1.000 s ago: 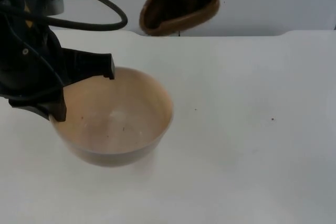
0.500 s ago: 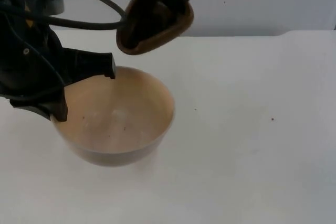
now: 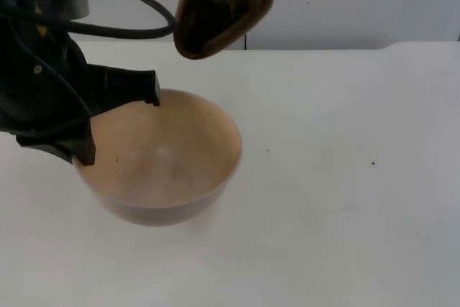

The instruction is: Pick up the bowl with the left hand and pour the coffee beans from the cup into the bowl with the right hand.

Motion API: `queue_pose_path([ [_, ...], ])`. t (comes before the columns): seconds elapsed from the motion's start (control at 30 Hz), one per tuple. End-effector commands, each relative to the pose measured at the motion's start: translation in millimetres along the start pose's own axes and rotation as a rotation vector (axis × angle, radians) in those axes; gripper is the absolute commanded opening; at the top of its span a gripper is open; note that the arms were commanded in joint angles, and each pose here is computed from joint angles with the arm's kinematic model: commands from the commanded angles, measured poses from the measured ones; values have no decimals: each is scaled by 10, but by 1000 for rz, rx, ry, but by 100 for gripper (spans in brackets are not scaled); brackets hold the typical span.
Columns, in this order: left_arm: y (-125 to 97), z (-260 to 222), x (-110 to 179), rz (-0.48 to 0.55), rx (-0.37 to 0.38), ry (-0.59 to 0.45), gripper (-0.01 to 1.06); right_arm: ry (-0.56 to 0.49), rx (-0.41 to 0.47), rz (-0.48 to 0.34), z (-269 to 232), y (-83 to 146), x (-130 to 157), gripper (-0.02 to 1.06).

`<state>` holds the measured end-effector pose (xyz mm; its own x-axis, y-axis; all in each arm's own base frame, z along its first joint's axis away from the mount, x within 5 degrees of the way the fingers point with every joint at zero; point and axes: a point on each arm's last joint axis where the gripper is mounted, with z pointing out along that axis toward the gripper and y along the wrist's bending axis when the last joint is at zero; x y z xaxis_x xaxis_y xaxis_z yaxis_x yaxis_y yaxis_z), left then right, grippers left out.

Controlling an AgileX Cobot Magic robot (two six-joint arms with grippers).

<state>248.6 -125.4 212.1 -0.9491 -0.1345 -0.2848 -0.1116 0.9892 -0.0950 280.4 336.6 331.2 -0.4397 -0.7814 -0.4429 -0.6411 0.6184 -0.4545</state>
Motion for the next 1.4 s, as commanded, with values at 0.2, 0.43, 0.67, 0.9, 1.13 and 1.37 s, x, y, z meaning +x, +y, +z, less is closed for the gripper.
queue_pose_path([
  [0.2,-23,-15,9,-10,18,-8,0,-73,95,-91,-168,116,-77,0],
  [0.43,-22,-15,10,-10,17,-7,0,-128,219,-195,-322,237,-138,0],
  [0.67,-22,-15,10,-10,17,-7,0,-150,309,-313,-480,381,-162,0],
  [0.9,-23,-15,9,-10,18,-8,0,-144,322,-377,-526,441,-158,0],
  [1.13,-24,-15,10,-11,19,-7,0,-176,410,-423,-606,451,-194,0],
  [1.37,-25,-16,8,-11,21,-9,0,-188,405,-449,-653,530,-196,0],
])
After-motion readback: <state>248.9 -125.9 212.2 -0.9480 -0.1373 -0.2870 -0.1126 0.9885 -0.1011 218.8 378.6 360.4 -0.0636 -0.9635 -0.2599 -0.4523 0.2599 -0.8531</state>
